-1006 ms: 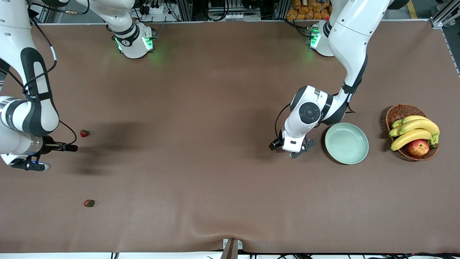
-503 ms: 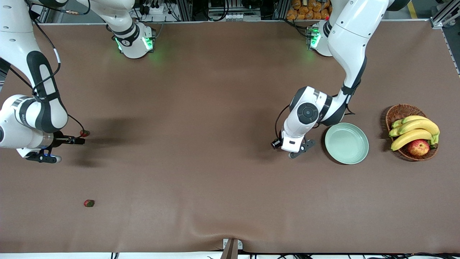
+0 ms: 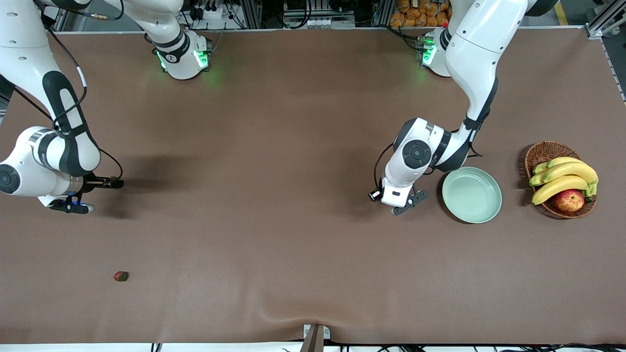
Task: Collect all strawberries into plate
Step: 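Grasp the strawberry with the left gripper while the right gripper reaches another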
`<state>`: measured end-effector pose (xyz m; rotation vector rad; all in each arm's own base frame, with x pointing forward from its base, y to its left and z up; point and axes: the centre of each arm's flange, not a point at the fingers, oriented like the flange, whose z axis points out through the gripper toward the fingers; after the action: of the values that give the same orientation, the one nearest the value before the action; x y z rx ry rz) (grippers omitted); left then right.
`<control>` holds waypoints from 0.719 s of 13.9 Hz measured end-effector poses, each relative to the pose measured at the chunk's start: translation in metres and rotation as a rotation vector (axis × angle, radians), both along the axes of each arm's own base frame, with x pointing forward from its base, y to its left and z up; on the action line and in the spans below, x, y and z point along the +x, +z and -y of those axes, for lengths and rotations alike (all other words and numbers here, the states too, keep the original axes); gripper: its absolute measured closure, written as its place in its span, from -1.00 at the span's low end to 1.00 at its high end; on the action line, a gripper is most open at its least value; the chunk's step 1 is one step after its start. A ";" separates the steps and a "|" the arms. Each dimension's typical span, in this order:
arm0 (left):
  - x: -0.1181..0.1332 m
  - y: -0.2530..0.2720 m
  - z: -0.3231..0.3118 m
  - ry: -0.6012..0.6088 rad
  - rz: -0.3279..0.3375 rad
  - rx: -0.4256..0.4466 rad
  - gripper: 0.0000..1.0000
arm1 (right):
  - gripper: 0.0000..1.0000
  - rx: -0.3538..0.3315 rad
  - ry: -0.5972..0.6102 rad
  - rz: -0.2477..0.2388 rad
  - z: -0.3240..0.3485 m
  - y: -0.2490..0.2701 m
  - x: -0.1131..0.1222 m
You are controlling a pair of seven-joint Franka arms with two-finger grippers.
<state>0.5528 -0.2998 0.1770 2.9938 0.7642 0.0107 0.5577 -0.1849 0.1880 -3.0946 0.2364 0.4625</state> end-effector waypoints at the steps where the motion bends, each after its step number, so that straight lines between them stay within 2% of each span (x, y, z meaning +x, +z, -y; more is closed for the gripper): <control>1: 0.000 0.000 0.001 -0.027 0.013 0.015 0.34 | -0.48 -0.001 0.000 0.005 -0.001 -0.005 -0.003; 4: 0.000 0.000 0.001 -0.059 0.029 0.032 0.41 | -0.37 -0.003 0.002 0.010 -0.003 -0.014 -0.010; 5: 0.000 0.000 0.001 -0.060 0.030 0.033 0.49 | -0.24 -0.003 0.002 0.011 -0.003 -0.014 -0.010; 7: 0.000 0.000 0.001 -0.061 0.031 0.034 0.50 | 0.24 -0.003 0.007 0.016 -0.002 -0.013 -0.010; 8: 0.000 0.000 0.001 -0.062 0.031 0.034 0.54 | 0.35 -0.003 0.009 0.017 -0.002 -0.012 -0.010; 10: 0.001 0.001 0.000 -0.060 0.033 0.034 0.58 | 0.35 -0.001 0.014 0.020 -0.004 -0.011 -0.008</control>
<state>0.5541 -0.2999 0.1779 3.0391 0.6774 0.0711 0.5495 -0.1813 0.1769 -3.1024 0.2146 0.4320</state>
